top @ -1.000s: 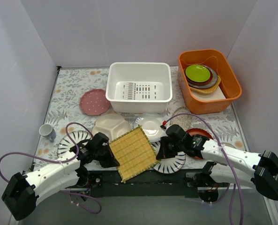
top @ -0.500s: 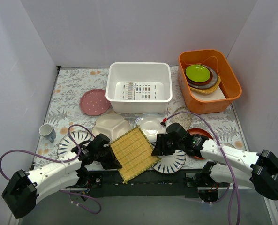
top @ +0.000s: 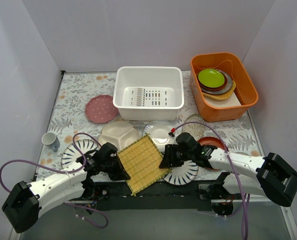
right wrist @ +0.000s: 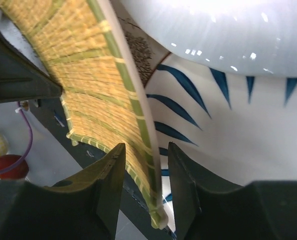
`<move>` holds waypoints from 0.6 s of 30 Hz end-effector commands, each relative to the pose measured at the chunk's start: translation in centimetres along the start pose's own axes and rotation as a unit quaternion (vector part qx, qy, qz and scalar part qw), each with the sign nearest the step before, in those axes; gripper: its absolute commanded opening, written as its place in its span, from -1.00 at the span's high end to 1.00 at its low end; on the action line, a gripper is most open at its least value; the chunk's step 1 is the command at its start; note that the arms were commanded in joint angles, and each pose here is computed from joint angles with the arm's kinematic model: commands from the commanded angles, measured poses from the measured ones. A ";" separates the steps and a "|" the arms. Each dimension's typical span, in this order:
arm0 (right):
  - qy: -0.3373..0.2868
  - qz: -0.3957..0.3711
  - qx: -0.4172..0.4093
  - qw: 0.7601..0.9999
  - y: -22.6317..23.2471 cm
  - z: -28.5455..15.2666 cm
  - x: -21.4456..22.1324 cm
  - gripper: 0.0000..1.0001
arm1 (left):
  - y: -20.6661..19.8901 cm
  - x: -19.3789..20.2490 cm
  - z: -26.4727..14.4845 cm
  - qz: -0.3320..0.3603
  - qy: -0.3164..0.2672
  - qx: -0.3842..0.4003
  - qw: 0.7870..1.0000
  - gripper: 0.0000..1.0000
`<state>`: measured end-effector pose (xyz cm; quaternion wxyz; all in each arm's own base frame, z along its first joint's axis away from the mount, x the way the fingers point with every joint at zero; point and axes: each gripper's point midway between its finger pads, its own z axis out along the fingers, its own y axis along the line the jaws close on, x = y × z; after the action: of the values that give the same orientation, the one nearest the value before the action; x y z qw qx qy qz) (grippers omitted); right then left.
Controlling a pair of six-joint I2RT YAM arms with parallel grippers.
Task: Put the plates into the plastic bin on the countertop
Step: Pick up the plate from the corner of the board.
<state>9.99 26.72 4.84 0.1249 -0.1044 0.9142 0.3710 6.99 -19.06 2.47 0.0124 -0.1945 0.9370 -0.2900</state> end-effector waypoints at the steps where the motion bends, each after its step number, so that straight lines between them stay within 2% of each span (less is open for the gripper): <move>1: -0.017 -0.016 -0.065 0.998 2.6 0.1 -1.1 0.10 | 3.3 -0.9 0.8 -0.005 -0.032 -0.059 0.998 1.00; 4: -0.020 -0.018 -0.080 0.996 3.0 -0.1 -1.1 0.26 | 3.2 -0.9 0.8 -0.004 -0.032 -0.055 0.998 1.00; 5: -0.022 -0.019 -0.086 0.996 3.2 -0.1 -1.1 0.52 | 3.1 -0.9 0.7 -0.005 -0.033 -0.055 0.998 1.00; 8: -0.024 -0.020 -0.089 0.996 3.4 -0.4 -1.1 0.97 | 2.6 -1.0 0.5 -0.001 -0.036 -0.046 0.998 1.00; 12: -0.027 -0.023 -0.091 0.995 3.5 -0.8 -1.0 0.97 | 0.8 -1.7 -0.5 0.012 -0.054 -0.026 0.998 1.00; 13: -0.033 -0.024 -0.092 0.995 3.6 -1.1 -1.2 0.97 | 0.3 -1.9 -0.9 0.016 -0.061 -0.021 0.998 0.94; 15: -0.035 -0.025 -0.088 0.995 3.6 -1.4 -1.3 0.97 | -1.3 -2.5 -1.9 0.030 -0.076 -0.007 0.997 0.39; 16: -0.040 -0.027 -0.087 0.995 3.7 -1.6 -1.4 0.97 | -2.1 -2.6 -2.5 0.038 -0.083 0.007 0.996 0.22; 17: -0.042 -0.029 -0.085 0.995 3.8 -1.8 -1.6 0.97 | -2.6 -2.8 -2.8 0.043 -0.087 0.012 0.995 -0.07; 18: -0.046 -0.032 -0.086 0.995 4.1 -2.0 -1.8 0.97 | -3.7 -3.1 -3.7 0.052 -0.098 0.023 0.994 -0.19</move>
<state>9.49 27.95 7.53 0.1353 -0.1173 0.8814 0.4372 8.26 -18.90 4.24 0.0557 -0.1814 0.9380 -0.2902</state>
